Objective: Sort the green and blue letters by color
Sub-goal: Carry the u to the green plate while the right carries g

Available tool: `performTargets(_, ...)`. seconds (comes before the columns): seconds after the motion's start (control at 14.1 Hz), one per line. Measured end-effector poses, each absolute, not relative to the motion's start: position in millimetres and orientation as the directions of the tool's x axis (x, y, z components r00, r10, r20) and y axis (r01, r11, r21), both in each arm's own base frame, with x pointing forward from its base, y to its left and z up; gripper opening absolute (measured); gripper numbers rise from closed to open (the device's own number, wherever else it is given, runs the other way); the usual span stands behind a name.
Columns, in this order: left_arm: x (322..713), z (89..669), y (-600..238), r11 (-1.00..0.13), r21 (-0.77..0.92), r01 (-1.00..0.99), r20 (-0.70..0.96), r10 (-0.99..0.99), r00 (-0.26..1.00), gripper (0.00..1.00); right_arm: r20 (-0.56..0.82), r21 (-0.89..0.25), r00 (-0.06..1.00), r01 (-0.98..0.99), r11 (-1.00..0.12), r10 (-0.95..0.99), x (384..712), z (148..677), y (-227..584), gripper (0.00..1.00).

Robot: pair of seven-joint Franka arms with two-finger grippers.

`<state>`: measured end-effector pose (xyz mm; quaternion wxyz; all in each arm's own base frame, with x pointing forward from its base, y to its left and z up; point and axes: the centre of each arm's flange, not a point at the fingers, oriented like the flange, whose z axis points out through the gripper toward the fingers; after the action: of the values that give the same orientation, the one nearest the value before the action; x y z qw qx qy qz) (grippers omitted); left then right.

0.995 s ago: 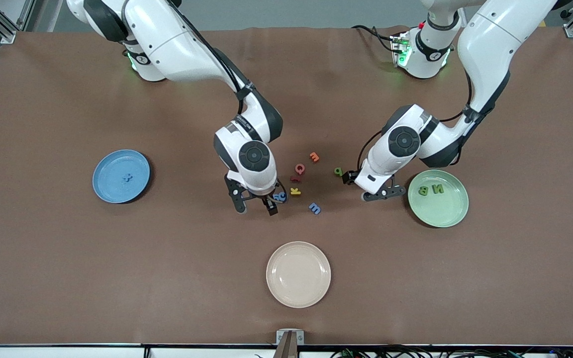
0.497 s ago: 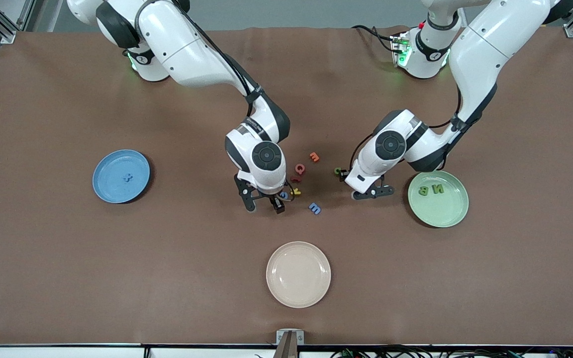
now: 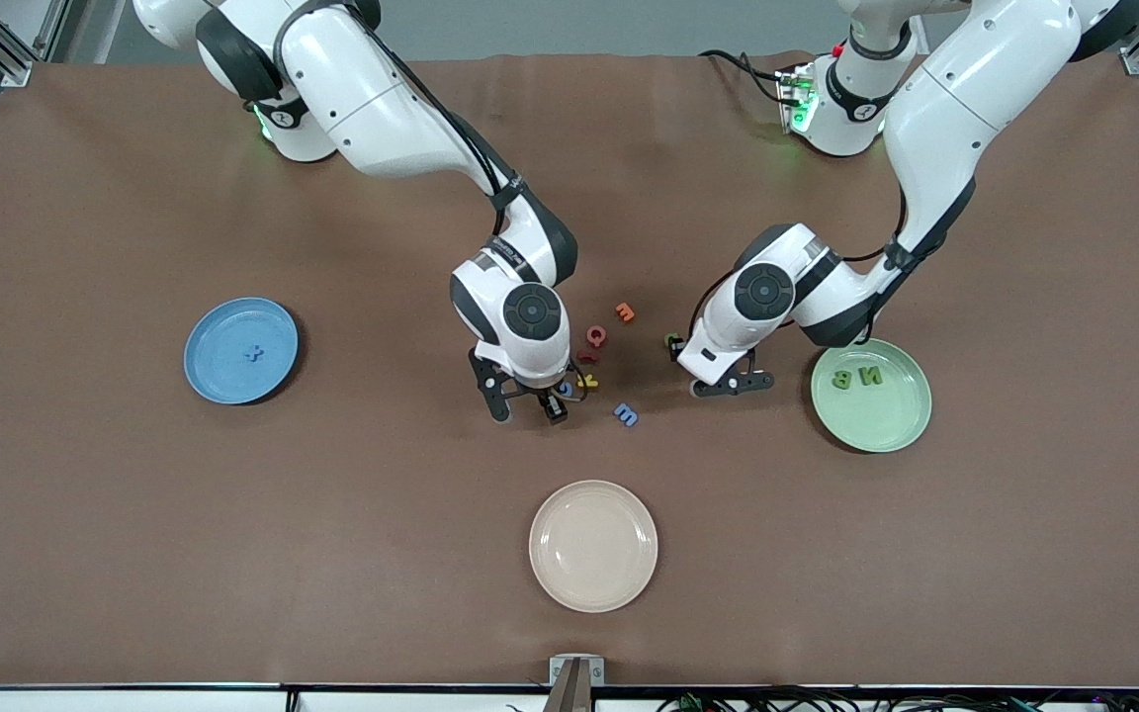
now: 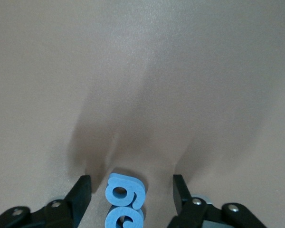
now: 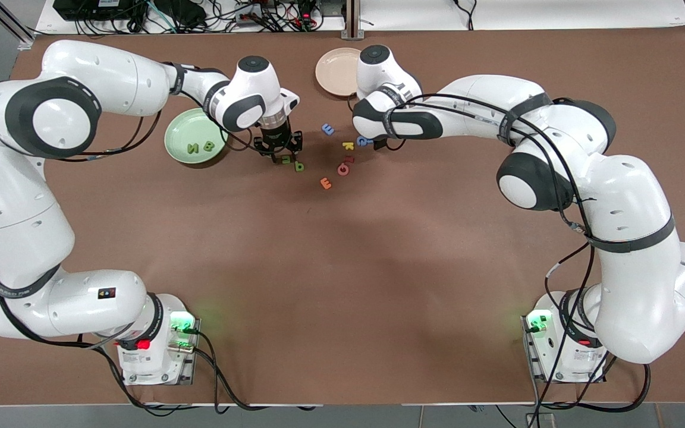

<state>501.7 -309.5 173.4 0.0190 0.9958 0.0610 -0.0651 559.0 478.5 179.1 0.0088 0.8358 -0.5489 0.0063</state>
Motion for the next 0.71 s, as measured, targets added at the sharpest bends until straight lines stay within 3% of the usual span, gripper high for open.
performTargets(0.07, 501.7, 172.7, -309.2, -0.992, 0.029, 0.124, -0.133, 0.120, 0.984, 0.62, 0.020, 0.007, 0.397, -0.918, -0.397, -0.917, 559.2, 179.3, 478.4, 0.75)
performTargets(0.14, 501.7, 172.7, -309.2, -0.992, 0.029, 0.125, -0.133, 0.120, 0.984, 0.62, 0.021, 0.007, 0.397, -0.918, -0.397, -0.918, 559.3, 179.4, 478.4, 0.68)
performTargets(0.5, 502.4, 173.9, -308.4, -0.992, 0.026, 0.124, -0.130, 0.120, 0.984, 0.44, 0.020, 0.002, 0.397, -0.918, -0.397, -0.918, 560.2, 180.7, 478.7, 0.52)
performTargets(0.64, 502.7, 174.5, -307.8, -0.992, 0.024, 0.124, -0.130, 0.120, 0.984, 0.41, 0.020, -0.002, 0.397, -0.918, -0.397, -0.918, 561.3, 182.2, 479.0, 0.35)
performTargets(0.71, 502.9, 174.9, -307.6, -0.992, 0.023, 0.124, -0.129, 0.120, 0.984, 0.35, 0.020, -0.002, 0.399, -0.917, -0.399, -0.917, 561.4, 182.1, 478.9, 0.36)
